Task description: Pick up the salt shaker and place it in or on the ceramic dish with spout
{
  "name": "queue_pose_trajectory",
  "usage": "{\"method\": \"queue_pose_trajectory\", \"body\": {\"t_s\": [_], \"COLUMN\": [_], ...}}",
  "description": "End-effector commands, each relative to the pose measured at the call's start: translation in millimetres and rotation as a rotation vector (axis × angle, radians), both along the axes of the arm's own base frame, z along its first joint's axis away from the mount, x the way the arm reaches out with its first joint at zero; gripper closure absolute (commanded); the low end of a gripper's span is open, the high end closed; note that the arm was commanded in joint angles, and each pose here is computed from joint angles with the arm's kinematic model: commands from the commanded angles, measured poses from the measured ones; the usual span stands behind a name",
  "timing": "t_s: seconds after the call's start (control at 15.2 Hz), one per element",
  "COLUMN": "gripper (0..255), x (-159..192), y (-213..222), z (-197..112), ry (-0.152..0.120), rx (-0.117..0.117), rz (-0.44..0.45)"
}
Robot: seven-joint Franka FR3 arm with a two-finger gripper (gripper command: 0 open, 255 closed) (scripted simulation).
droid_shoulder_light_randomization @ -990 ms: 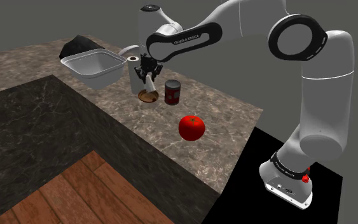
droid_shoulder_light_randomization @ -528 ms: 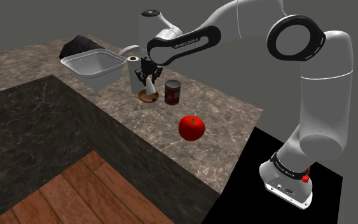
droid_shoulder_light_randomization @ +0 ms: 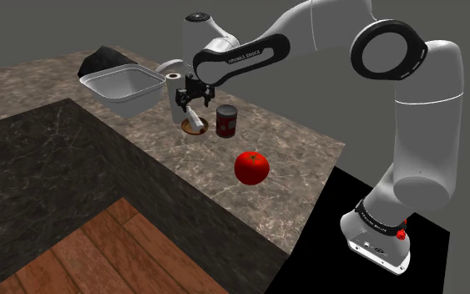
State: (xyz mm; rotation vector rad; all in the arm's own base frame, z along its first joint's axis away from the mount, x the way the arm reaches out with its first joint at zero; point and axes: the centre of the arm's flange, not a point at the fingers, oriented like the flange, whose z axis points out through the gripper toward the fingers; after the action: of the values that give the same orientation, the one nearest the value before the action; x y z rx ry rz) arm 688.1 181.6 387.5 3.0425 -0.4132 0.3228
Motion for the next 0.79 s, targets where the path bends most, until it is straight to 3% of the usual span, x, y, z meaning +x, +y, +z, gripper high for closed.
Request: {"method": "queue_pose_trajectory", "body": {"t_s": [0.0, 0.2, 0.73], "gripper": [0, 0, 0], "x": [-3, -10, -10], "y": [1, 4, 4], "z": [13, 49, 49], "ry": [0.0, 0.0, 0.0], "rx": [0.0, 0.0, 0.0], "rz": [0.0, 0.0, 0.0]}}
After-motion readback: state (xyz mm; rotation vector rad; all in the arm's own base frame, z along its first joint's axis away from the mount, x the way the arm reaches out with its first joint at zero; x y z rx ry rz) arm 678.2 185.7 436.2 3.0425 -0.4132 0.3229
